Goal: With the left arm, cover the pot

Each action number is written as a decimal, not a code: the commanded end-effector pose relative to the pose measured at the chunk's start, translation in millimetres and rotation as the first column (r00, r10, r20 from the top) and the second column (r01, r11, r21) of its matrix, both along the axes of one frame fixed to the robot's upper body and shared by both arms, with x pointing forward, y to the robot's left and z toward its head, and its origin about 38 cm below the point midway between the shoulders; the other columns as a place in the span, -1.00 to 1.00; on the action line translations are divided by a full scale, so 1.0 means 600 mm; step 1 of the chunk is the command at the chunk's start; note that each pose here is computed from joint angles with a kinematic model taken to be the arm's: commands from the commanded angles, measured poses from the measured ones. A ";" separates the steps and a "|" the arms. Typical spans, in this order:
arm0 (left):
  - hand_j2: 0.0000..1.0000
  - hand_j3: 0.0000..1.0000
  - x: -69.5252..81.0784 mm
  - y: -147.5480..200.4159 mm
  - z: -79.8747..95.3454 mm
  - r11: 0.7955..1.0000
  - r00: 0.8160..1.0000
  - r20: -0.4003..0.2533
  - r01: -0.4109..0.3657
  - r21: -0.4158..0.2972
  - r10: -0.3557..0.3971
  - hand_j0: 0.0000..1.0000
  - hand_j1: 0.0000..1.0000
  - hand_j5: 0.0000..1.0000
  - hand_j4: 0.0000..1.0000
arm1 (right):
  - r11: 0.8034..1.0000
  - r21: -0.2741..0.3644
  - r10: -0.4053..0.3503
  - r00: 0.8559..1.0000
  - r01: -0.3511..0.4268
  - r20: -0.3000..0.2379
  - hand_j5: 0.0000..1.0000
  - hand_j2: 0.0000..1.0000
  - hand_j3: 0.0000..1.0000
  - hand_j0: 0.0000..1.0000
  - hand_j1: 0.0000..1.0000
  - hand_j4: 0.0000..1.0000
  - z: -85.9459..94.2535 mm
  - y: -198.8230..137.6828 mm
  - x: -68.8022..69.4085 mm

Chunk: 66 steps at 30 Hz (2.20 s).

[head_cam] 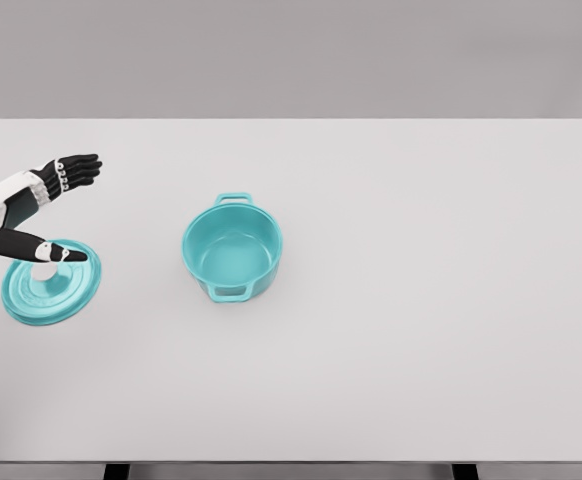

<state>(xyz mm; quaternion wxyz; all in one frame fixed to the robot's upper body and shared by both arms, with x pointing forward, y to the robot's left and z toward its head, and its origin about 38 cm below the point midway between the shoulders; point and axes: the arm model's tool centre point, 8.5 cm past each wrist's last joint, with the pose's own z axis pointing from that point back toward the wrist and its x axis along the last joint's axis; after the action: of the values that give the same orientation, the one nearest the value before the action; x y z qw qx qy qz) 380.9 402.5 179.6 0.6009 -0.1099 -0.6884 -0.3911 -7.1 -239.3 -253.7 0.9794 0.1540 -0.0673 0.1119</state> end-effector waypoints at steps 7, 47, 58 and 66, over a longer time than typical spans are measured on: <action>1.00 1.00 -0.009 0.004 0.009 1.000 1.000 -0.005 0.014 0.020 -0.013 1.00 1.00 1.00 1.00 | 1.000 -0.002 -0.007 1.000 0.007 -0.011 1.00 1.00 1.00 1.00 1.00 1.00 0.000 0.000 -0.011; 0.70 0.70 -0.055 0.105 -0.075 0.988 0.976 -0.167 -0.126 0.085 0.139 0.70 0.70 0.70 0.70 | 1.000 -0.002 -0.007 1.000 0.007 -0.011 1.00 1.00 1.00 1.00 1.00 1.00 0.000 0.000 -0.011; 0.76 0.76 -0.056 0.114 -0.073 0.986 0.974 -0.169 -0.134 0.095 0.149 0.76 0.76 0.76 0.76 | 1.000 -0.001 -0.007 1.000 0.007 -0.010 1.00 1.00 1.00 1.00 1.00 1.00 0.000 0.000 -0.010; 0.77 0.77 -0.056 0.116 -0.074 0.986 0.973 -0.171 -0.138 0.097 0.153 0.77 0.77 0.77 0.77 | 1.000 -0.001 -0.007 1.000 0.007 -0.010 1.00 1.00 1.00 1.00 1.00 1.00 0.000 0.000 -0.010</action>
<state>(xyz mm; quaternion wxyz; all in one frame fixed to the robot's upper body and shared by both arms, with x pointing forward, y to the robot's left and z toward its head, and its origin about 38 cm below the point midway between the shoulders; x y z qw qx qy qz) 347.0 470.7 134.7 0.6902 -0.0682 -0.6204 -0.3662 -13.3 -239.6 -253.5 0.9803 0.1535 -0.0623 0.1073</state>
